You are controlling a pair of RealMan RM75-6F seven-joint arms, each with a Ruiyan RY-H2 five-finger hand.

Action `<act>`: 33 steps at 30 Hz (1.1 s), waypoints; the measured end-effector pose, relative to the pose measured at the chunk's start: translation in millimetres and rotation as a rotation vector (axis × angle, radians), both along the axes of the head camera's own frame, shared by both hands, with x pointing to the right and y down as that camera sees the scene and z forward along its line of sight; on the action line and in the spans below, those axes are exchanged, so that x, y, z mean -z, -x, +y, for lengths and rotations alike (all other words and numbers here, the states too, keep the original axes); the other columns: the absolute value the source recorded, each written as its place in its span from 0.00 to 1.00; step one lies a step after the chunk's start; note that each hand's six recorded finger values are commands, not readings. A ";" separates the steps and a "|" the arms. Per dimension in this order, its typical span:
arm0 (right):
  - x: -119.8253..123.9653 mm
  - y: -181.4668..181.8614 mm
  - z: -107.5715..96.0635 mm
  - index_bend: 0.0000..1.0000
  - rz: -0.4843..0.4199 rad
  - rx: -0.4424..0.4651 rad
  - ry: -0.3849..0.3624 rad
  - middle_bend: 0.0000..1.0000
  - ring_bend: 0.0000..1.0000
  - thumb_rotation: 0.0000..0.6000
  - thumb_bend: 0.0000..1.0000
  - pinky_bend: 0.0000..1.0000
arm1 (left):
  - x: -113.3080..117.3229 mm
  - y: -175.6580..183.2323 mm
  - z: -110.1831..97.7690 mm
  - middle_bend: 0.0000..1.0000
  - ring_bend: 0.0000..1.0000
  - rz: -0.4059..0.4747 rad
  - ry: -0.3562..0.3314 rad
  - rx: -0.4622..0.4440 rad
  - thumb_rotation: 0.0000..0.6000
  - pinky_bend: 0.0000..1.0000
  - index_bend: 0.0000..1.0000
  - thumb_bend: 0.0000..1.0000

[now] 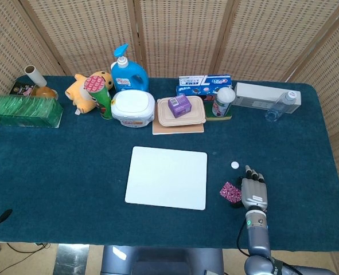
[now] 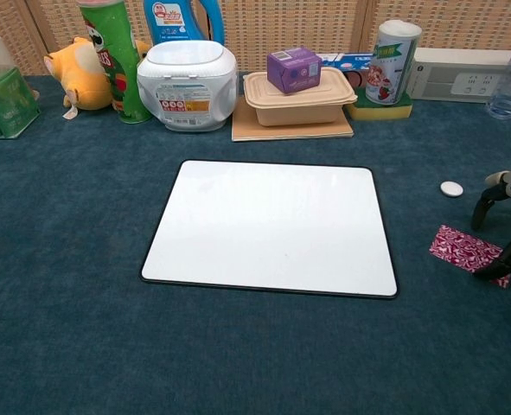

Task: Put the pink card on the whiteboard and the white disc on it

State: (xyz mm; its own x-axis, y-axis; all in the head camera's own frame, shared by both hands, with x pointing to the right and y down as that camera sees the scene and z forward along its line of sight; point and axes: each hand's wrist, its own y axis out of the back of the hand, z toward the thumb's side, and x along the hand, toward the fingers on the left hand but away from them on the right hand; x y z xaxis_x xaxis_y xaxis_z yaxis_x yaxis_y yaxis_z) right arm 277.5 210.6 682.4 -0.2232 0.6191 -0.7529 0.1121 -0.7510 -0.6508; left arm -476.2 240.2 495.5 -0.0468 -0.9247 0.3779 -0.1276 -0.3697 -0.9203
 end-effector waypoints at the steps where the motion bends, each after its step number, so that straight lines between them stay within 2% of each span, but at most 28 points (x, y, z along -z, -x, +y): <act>1: -0.2 0.1 0.4 0.33 0.001 0.001 0.001 0.00 0.00 0.90 0.00 0.00 | 0.1 0.0 0.1 0.00 0.00 0.000 0.000 0.000 1.00 0.00 0.00 0.07; 33: -8.9 -1.5 1.7 0.34 0.011 -0.008 0.026 0.00 0.00 0.90 0.01 0.00 | -1.9 -0.6 -0.5 0.00 0.00 -0.002 0.008 0.000 1.00 0.00 0.00 0.07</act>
